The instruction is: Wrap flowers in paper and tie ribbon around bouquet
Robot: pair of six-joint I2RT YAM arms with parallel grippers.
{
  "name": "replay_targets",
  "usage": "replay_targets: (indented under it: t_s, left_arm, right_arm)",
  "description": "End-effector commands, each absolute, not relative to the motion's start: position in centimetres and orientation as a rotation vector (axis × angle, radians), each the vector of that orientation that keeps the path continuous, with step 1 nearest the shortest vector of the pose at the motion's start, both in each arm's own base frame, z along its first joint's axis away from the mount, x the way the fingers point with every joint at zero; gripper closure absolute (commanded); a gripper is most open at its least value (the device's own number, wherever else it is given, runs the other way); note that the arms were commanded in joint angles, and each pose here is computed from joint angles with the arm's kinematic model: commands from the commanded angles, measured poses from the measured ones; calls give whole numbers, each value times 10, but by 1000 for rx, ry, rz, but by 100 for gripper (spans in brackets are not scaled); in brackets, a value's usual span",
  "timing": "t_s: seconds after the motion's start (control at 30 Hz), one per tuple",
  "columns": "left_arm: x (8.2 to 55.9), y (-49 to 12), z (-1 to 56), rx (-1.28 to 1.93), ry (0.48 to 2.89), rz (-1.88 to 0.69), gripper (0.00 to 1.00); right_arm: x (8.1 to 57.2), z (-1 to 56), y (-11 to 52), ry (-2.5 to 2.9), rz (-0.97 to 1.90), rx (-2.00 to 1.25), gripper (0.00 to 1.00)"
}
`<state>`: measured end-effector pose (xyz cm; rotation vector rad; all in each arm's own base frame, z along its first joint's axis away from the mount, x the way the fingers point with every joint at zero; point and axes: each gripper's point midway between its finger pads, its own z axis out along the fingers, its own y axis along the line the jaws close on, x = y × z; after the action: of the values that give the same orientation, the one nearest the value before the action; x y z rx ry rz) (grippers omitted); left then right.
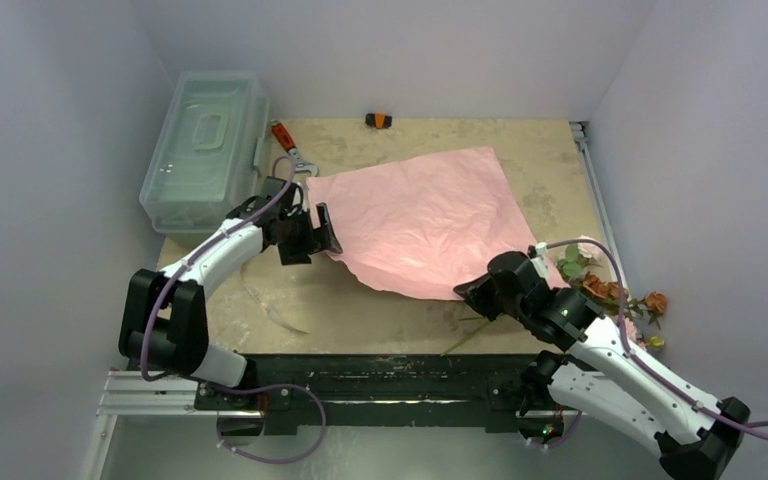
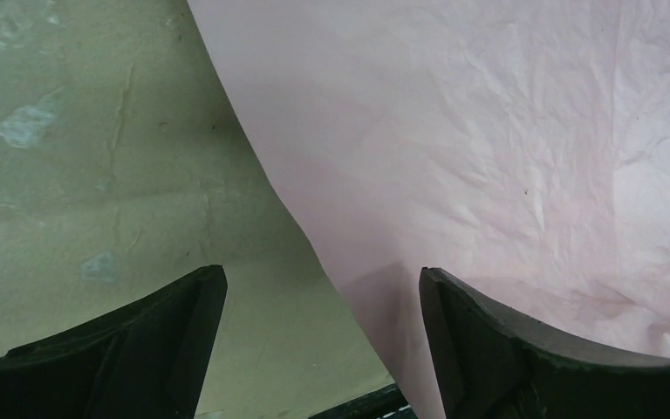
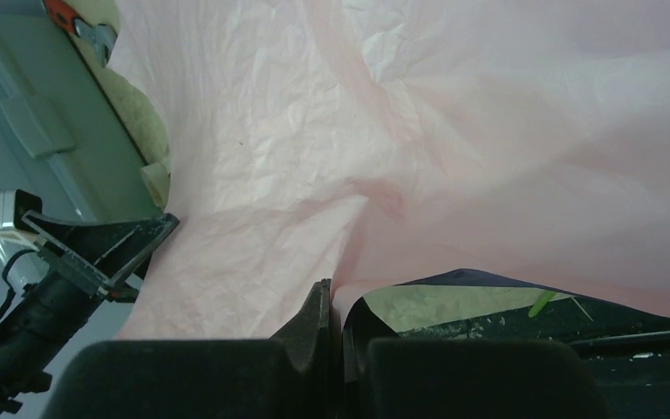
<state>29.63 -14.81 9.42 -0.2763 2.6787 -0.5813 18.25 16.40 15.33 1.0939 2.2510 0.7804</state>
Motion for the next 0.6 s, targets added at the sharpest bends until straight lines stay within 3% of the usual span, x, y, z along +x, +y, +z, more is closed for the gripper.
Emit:
replay_targets:
  t_s: [0.0, 0.07, 0.1, 0.2, 0.23, 0.57]
  left_arm:
    - [318, -175, 95, -273, 2561, -820, 16]
    - [320, -178, 88, -294, 2556, -844, 27]
    - [321, -179, 85, -303, 2548, -855, 39]
    - [328, -184, 82, -320, 2523, -888, 91]
    - [332, -185, 86, -327, 2511, -893, 100]
    - [363, -171, 180, -376, 2290, -805, 100]
  right_arm:
    - [182, 151, 165, 2246, 798, 1073, 100]
    - [182, 149, 165, 2246, 802, 1072, 100]
    - [182, 149, 165, 2241, 808, 1072, 100]
    - [186, 150, 165, 2224, 812, 1054, 100]
    - [188, 152, 164, 2213, 805, 1044, 100]
    - [236, 180, 153, 2034, 697, 969, 100]
